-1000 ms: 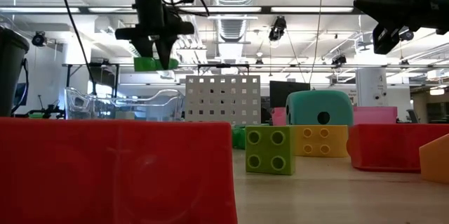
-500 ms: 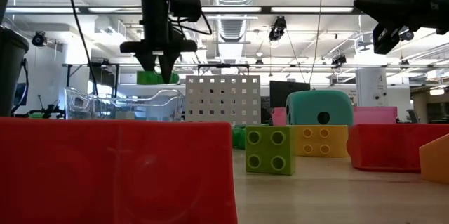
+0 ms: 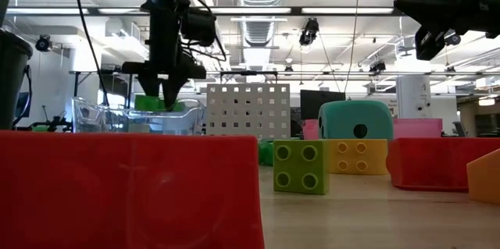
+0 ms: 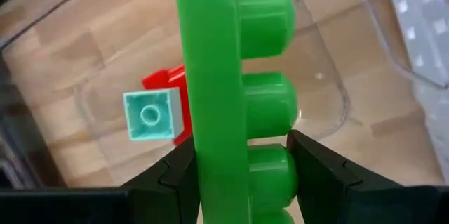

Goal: Pick & Place Toys
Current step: Put the green game piece into the transparent bin

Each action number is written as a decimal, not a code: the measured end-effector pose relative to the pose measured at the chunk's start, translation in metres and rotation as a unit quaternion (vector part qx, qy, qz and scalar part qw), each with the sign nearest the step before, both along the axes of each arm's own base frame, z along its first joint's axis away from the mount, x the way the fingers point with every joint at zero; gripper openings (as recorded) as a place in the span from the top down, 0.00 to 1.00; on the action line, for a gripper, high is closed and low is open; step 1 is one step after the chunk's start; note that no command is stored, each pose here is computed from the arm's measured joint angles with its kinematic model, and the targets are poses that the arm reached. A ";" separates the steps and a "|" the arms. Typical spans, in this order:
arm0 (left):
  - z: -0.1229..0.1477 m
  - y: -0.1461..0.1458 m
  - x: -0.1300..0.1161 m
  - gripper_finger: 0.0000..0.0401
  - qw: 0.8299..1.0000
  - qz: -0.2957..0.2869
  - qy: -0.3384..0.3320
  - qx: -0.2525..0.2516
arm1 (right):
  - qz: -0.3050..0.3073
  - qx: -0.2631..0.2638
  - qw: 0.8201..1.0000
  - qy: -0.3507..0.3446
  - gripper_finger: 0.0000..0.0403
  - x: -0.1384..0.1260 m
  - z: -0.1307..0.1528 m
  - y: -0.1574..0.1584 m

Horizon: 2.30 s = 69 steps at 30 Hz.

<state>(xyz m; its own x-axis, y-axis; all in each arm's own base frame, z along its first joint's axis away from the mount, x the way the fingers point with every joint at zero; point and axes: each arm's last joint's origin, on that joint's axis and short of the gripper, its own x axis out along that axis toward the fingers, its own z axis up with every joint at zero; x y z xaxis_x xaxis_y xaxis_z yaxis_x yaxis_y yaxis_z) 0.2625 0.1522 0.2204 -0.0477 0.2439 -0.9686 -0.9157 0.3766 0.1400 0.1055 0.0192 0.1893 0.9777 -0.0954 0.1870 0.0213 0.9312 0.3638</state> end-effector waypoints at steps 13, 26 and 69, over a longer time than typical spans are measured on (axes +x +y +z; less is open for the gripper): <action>0.001 0.009 0.015 0.58 0.996 -0.023 -0.079 0.037 | 0.000 0.000 1.000 0.000 0.95 0.000 0.000 0.000; -0.016 0.007 0.004 0.58 0.997 0.032 -0.071 0.006 | 0.000 0.000 1.000 0.000 0.95 0.000 0.000 0.000; -0.056 0.046 -0.012 0.58 0.983 0.151 -0.057 -0.092 | 0.000 0.000 1.000 0.000 0.95 0.000 0.000 0.000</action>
